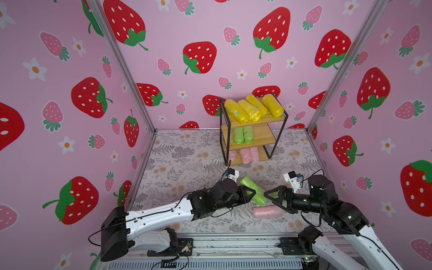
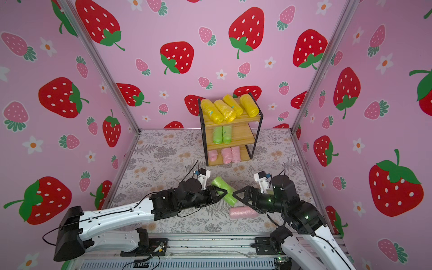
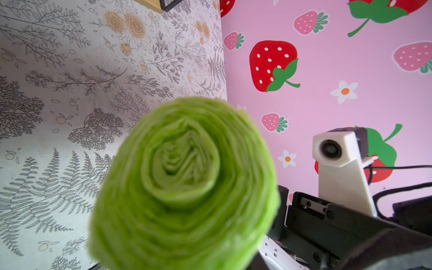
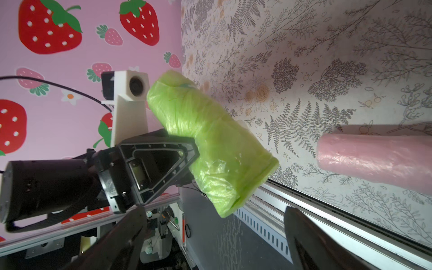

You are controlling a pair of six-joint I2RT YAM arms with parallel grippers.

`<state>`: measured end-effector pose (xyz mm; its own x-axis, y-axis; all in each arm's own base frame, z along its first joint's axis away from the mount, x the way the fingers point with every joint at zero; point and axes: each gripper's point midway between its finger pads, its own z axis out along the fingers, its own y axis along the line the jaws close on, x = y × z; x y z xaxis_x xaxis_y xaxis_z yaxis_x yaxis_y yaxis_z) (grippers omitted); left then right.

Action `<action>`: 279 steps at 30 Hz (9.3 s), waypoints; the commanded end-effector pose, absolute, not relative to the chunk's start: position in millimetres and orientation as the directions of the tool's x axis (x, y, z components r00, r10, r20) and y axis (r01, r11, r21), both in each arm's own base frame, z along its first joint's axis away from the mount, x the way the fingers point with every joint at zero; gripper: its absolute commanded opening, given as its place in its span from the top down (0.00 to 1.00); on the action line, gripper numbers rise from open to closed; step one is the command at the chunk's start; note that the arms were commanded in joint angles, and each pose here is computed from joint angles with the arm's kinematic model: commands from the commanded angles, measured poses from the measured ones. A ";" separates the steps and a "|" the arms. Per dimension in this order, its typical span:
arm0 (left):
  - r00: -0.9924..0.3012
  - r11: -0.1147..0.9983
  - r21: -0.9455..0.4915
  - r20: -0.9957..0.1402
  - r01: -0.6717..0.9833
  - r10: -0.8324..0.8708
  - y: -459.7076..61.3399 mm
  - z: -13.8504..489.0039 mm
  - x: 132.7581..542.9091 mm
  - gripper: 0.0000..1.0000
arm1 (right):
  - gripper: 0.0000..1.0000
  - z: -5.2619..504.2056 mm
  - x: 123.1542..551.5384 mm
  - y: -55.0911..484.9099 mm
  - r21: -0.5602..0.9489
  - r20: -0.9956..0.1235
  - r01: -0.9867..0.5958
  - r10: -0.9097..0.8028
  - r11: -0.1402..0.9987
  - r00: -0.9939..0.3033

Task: Sort the rolls of trash bags by color and place them on the shelf
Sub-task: Pick up the roll of trash bags from the center of the board, then place the roll of trash bags on the shelf, then pick up the roll of trash bags from the center of the board.

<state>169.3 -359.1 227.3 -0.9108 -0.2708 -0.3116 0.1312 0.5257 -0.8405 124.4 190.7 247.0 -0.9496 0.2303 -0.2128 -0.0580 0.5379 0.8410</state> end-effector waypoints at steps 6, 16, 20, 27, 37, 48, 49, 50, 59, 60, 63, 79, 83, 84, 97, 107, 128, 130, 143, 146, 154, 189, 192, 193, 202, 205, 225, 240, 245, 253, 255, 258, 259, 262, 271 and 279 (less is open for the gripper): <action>-0.882 0.501 -0.852 -0.345 0.151 -0.321 -346.2 239.1 170.7 1.00 | 0.01 270.4 141.0 211.3 0.901 -0.320 -0.177 0.331 0.397 -0.888; -0.862 0.444 -0.887 -0.320 0.127 -0.394 -335.5 243.1 171.7 1.00 | 0.01 264.5 140.7 239.0 0.886 -0.336 -0.205 0.270 0.416 -0.902; -0.835 0.393 -0.914 -0.293 0.102 -0.465 -324.9 249.1 176.4 1.00 | 0.01 250.4 138.0 242.2 0.883 -0.326 -0.188 0.274 0.431 -0.905; -0.807 0.337 -0.937 -0.265 0.087 -0.529 -309.6 254.8 178.4 1.00 | 0.01 232.1 132.0 246.3 0.871 -0.311 -0.165 0.259 0.462 -0.915; -0.791 0.271 -0.960 -0.218 0.069 -0.571 -297.3 251.7 177.2 1.00 | 0.01 234.8 138.0 268.0 0.889 -0.301 -0.175 0.253 0.423 -0.919; -0.783 0.210 -0.974 -0.193 0.082 -0.591 -294.3 263.8 176.6 1.00 | 0.09 224.8 149.1 278.0 0.893 -0.283 -0.145 0.282 0.427 -0.917; -0.784 0.201 -0.976 -0.188 0.082 -0.592 -294.6 265.0 176.3 1.00 | 0.11 224.4 149.6 278.4 0.895 -0.282 -0.144 0.286 0.423 -0.916; -0.784 0.198 -0.977 -0.185 0.081 -0.592 -294.8 264.9 176.0 1.00 | 0.14 224.8 149.9 278.8 0.898 -0.280 -0.143 0.289 0.417 -0.916; -0.786 0.169 -0.984 -0.150 0.059 -0.600 -299.5 259.1 174.7 1.00 | 0.29 232.1 152.4 286.3 0.913 -0.275 -0.153 0.294 0.378 -0.915; -0.786 0.169 -0.984 -0.150 0.059 -0.600 -300.2 258.8 174.6 1.00 | 0.32 233.1 152.6 287.0 0.914 -0.276 -0.156 0.294 0.374 -0.915; -0.784 0.170 -0.984 -0.150 0.058 -0.602 -301.3 258.2 174.6 1.00 | 0.41 234.2 152.3 289.1 0.917 -0.275 -0.159 0.291 0.366 -0.916; -0.765 0.229 -0.973 -0.150 0.003 -0.627 -285.3 242.6 173.3 0.69 | 1.00 235.0 157.8 272.0 0.916 -0.304 -0.165 0.363 0.366 -0.881; -0.750 0.237 -0.971 -0.149 -0.011 -0.644 -278.4 238.5 174.7 0.45 | 1.00 235.4 160.6 265.5 0.914 -0.313 -0.163 0.390 0.372 -0.866; -0.749 0.246 -0.969 -0.154 -0.012 -0.644 -277.1 238.0 174.6 0.43 | 1.00 235.8 161.3 264.0 0.914 -0.315 -0.162 0.396 0.373 -0.862; -0.726 0.323 -0.946 -0.219 -0.005 -0.652 -253.8 242.0 171.9 0.28 | 1.00 287.0 216.7 216.7 0.943 -0.314 -0.157 0.633 0.293 -0.708; -0.688 0.361 -0.931 -0.233 -0.045 -0.687 -224.0 231.0 170.3 0.28 | 1.00 324.0 302.6 175.7 0.989 -0.088 -0.148 0.882 0.021 -0.462; -0.649 0.384 -0.923 -0.287 -0.009 -0.705 -186.2 241.9 164.1 0.27 | 0.99 312.7 454.2 169.2 0.987 0.119 -0.073 0.949 -0.146 -0.291; -0.656 0.372 -0.928 -0.276 -0.009 -0.703 -190.1 242.2 163.9 0.26 | 0.99 305.2 461.6 170.2 0.989 0.116 -0.057 0.949 -0.138 -0.294; -0.709 0.362 -0.932 -0.274 0.029 -0.650 -224.6 267.0 164.8 0.21 | 0.31 271.1 480.5 192.9 0.976 0.194 0.175 0.895 -0.133 -0.402; -0.721 0.376 -0.926 -0.287 0.040 -0.630 -230.6 272.9 164.2 0.21 | 0.30 266.1 471.5 195.3 0.958 0.218 0.264 0.877 -0.109 -0.428; -0.759 0.409 -0.912 -0.271 0.006 -0.592 -240.7 263.7 160.2 0.20 | 0.30 249.7 428.8 199.5 0.894 0.311 0.442 0.813 -0.074 -0.493; -0.882 0.552 -0.825 -0.169 -0.117 -0.440 -292.7 204.9 123.1 0.25 | 0.01 155.6 202.3 129.2 0.017 -0.490 -0.675 -0.583 0.737 -0.648; -0.881 0.549 -0.826 -0.161 -0.126 -0.446 -289.3 199.8 121.3 0.25 | 0.00 126.4 187.1 126.0 -0.089 -0.394 -0.782 -0.743 0.616 -0.541; -0.879 0.546 -0.828 -0.160 -0.128 -0.449 -287.6 199.2 121.1 0.25 | 0.01 116.5 182.8 121.4 -0.144 -0.337 -0.815 -0.802 0.561 -0.493; -0.860 0.522 -0.842 -0.159 -0.138 -0.485 -266.8 199.1 121.0 0.25 | 0.01 72.5 147.3 111.5 -0.172 -0.144 -0.933 -0.945 0.317 -0.295; -0.855 0.514 -0.845 -0.152 -0.147 -0.495 -261.7 196.2 120.8 0.25 | 0.02 55.2 127.7 109.8 -0.119 -0.089 -0.965 -0.970 0.235 -0.226; -0.843 0.483 -0.858 -0.125 -0.173 -0.523 -248.3 181.1 119.2 0.26 | 0.14 25.1 129.5 137.0 -0.080 -0.019 -0.981 -0.984 0.178 -0.178; -0.833 0.482 -0.873 -0.209 -0.078 -0.513 -225.2 199.2 119.9 0.25 | 1.00 71.6 155.5 182.8 -0.058 -0.137 -0.952 -0.947 0.302 -0.292; -0.818 0.415 -0.901 -0.331 0.125 -0.471 -231.6 230.8 120.8 0.26 | 1.00 126.5 163.4 212.3 0.039 -0.277 -0.898 -0.858 0.439 -0.431; -0.721 0.365 -0.806 -0.585 0.466 -0.372 -222.4 291.8 107.0 0.23 | 1.00 224.3 139.6 278.8 0.487 -0.422 -0.731 -0.604 0.478 -0.676; -0.699 0.339 -0.783 -0.620 0.522 -0.356 -222.0 303.6 102.0 0.23 | 1.00 253.3 135.4 289.5 0.566 -0.479 -0.699 -0.517 0.436 -0.710; -0.668 0.311 -0.747 -0.664 0.587 -0.337 -224.2 320.9 96.6 0.22 | 1.00 293.7 129.5 296.0 0.647 -0.548 -0.668 -0.386 0.367 -0.742; -0.656 0.309 -0.734 -0.679 0.604 -0.329 -226.3 326.0 95.7 0.22 | 1.00 303.6 126.9 295.4 0.666 -0.559 -0.660 -0.353 0.347 -0.750; -0.631 0.301 -0.696 -0.718 0.652 -0.294 -237.6 337.9 92.5 0.21 | 1.00 320.8 116.3 296.1 0.729 -0.547 -0.621 -0.302 0.288 -0.781; -0.583 0.247 -0.637 -0.769 0.730 -0.261 -276.8 364.9 90.1 0.21 | 1.00 312.5 88.5 308.9 0.807 -0.429 -0.522 -0.333 0.276 -0.839; -0.562 0.292 -0.630 -0.776 0.720 -0.289 -272.5 367.6 98.8 0.21 | 1.00 331.6 72.9 308.0 0.824 -0.454 -0.527 -0.317 0.207 -0.833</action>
